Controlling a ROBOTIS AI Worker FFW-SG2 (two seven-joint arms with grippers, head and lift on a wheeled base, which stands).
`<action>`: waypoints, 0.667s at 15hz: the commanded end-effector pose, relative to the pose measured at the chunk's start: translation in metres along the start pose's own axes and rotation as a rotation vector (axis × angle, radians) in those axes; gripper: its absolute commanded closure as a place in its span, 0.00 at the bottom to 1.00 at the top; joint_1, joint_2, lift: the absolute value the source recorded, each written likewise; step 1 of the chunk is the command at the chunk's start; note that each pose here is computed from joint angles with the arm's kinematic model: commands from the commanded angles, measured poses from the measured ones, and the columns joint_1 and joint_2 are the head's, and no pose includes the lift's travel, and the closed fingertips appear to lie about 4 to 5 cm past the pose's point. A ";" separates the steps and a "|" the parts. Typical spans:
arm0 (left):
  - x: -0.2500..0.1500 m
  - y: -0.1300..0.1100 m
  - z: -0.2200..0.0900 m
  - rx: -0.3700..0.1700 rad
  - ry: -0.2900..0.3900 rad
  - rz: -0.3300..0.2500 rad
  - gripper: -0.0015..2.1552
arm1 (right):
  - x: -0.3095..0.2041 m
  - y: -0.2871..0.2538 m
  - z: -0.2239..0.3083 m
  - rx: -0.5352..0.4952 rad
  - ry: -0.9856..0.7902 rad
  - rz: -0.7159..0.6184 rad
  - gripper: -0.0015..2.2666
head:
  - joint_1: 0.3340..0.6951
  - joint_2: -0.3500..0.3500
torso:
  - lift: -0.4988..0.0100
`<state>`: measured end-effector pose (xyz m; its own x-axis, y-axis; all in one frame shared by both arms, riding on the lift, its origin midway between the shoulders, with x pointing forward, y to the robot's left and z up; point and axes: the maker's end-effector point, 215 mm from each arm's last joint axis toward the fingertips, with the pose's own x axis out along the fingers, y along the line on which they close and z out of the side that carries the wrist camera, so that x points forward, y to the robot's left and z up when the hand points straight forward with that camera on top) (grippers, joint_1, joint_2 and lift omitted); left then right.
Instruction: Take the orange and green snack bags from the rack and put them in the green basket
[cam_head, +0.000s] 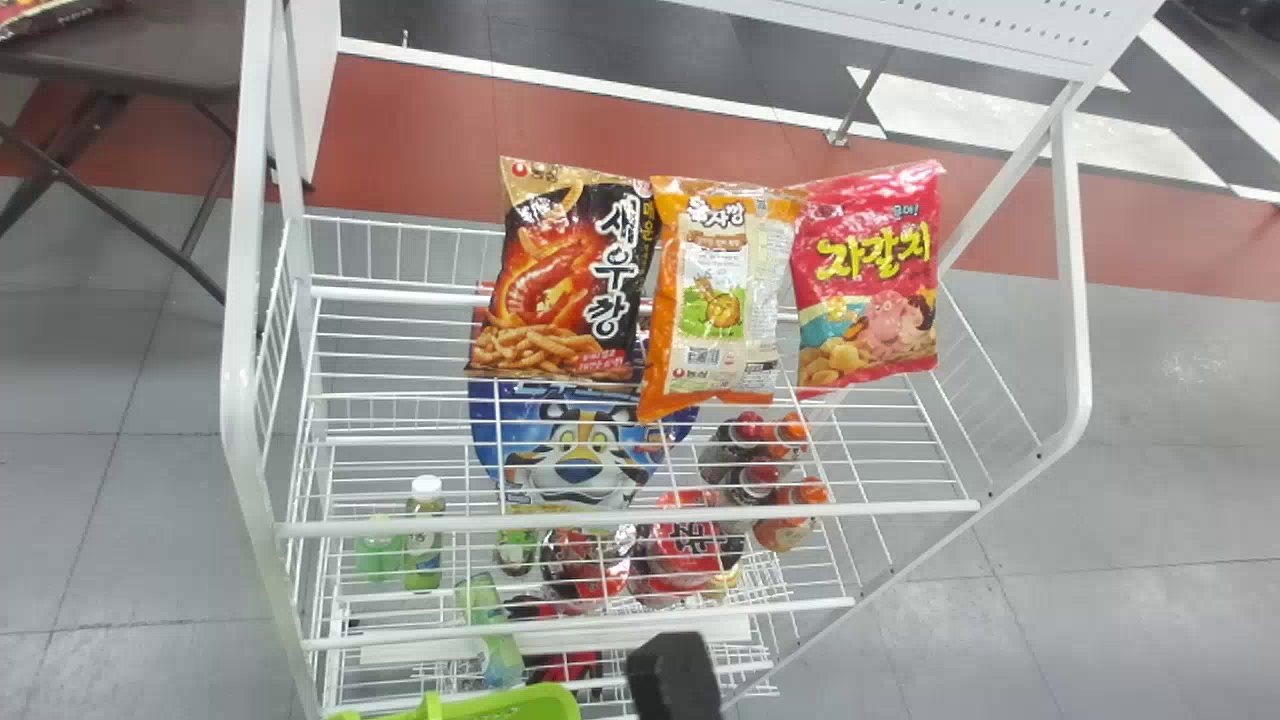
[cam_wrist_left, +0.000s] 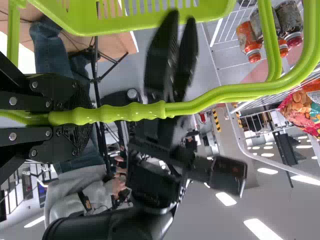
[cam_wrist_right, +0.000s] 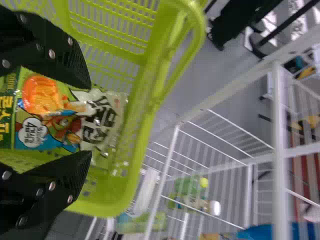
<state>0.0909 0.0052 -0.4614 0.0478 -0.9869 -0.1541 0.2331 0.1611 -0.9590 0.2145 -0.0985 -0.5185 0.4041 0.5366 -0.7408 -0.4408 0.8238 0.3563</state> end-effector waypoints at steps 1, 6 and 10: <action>0.000 0.001 0.000 0.001 -0.001 0.003 1.00 | -0.030 -0.013 0.053 -0.031 -0.143 -0.043 0.03 | 1.00 0.00 | 0.98; -0.001 -0.001 0.001 0.015 -0.009 -0.002 1.00 | -0.135 -0.055 0.215 -0.185 -0.734 -0.201 0.04 | 1.00 0.00 | 0.98; -0.002 0.000 -0.001 0.007 -0.004 0.001 1.00 | -0.177 -0.102 0.242 -0.195 -0.892 -0.316 0.04 | 1.00 0.00 | 0.98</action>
<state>0.0897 0.0067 -0.4608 0.0532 -0.9869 -0.1524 0.2412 0.1608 -0.9571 0.3728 -0.2139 -0.2901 0.9368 0.3415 -0.0762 -0.3369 0.9391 0.0673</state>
